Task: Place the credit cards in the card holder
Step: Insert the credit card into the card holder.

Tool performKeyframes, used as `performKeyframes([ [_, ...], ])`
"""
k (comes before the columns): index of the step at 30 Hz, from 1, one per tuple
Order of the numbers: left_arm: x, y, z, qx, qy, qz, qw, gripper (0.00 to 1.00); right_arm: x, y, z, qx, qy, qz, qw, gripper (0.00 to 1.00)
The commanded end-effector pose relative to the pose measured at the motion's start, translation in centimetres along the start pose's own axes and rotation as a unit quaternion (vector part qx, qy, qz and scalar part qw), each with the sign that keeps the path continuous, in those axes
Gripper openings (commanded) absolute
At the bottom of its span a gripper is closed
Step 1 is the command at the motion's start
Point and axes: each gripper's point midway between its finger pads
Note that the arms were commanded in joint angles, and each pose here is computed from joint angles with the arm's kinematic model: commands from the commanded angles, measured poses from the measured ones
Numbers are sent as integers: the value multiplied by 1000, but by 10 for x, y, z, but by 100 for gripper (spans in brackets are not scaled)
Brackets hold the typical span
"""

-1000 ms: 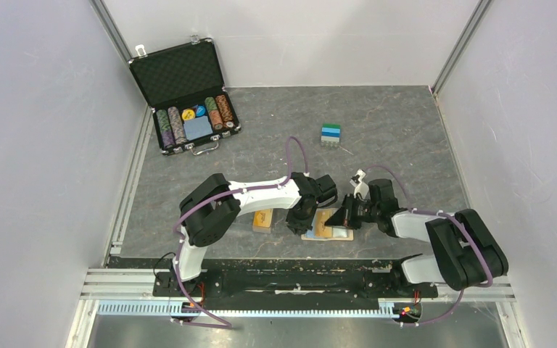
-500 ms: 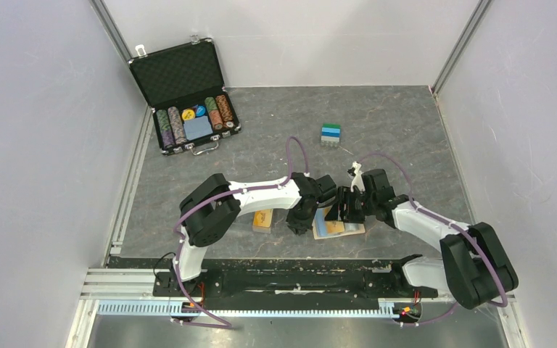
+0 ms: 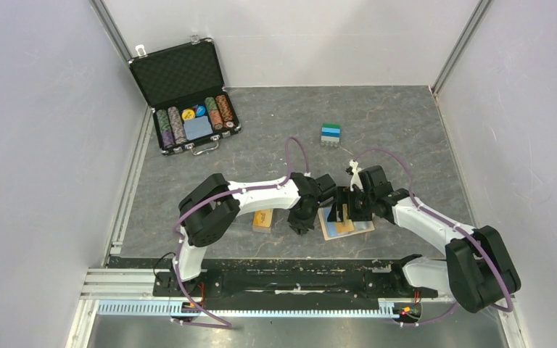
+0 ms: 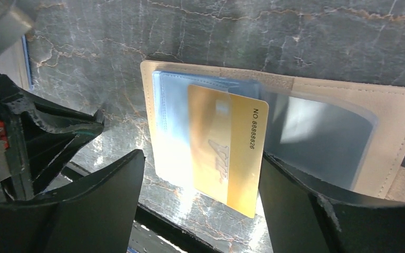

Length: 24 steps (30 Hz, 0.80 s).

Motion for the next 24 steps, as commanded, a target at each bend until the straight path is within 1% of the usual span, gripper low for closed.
performKeyframes([
  [1, 15, -16, -19, -20, 48, -32, 998, 17, -1, 2, -13, -19, 32, 1, 999, 74],
  [3, 16, -19, -18, -26, 49, -34, 998, 17, 2, 7, -13, -15, 26, 9, 1000, 61],
  [5, 17, -20, -21, -28, 58, -29, 997, 16, 5, 11, -12, -13, 17, 15, 1000, 45],
  [7, 19, -21, -23, -28, 62, -28, 997, 16, 8, 14, -8, -8, 4, 19, 1000, 38],
  [12, 25, -23, -30, -30, 75, -22, 996, 15, 14, 22, 8, -6, -35, 30, 999, 36],
  [15, 25, -23, -31, -32, 79, -22, 996, 15, 18, 28, 18, 4, -64, 37, 997, 36],
  [17, 22, -22, -29, -32, 76, -27, 996, 14, 20, 32, 25, 13, -86, 41, 995, 38],
  [20, 14, -22, -22, -35, 65, -36, 997, 14, 20, 36, 37, 29, -126, 45, 991, 44],
  [22, 10, -22, -14, -41, 58, -40, 997, 13, 20, 39, 42, 36, -138, 48, 989, 46],
  [23, 7, -22, -12, -42, 57, -42, 997, 13, 20, 39, 44, 36, -139, 48, 988, 45],
  [24, 5, -20, -9, -42, 55, -40, 997, 14, 20, 39, 44, 35, -139, 48, 989, 39],
])
Point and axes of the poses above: each gripper's point midway between its finger pads, its own x axis out along the fingers, its own z axis along the line the jaws close on, y = z × x, and after that the axes turned 7 degrees about x, right-handed
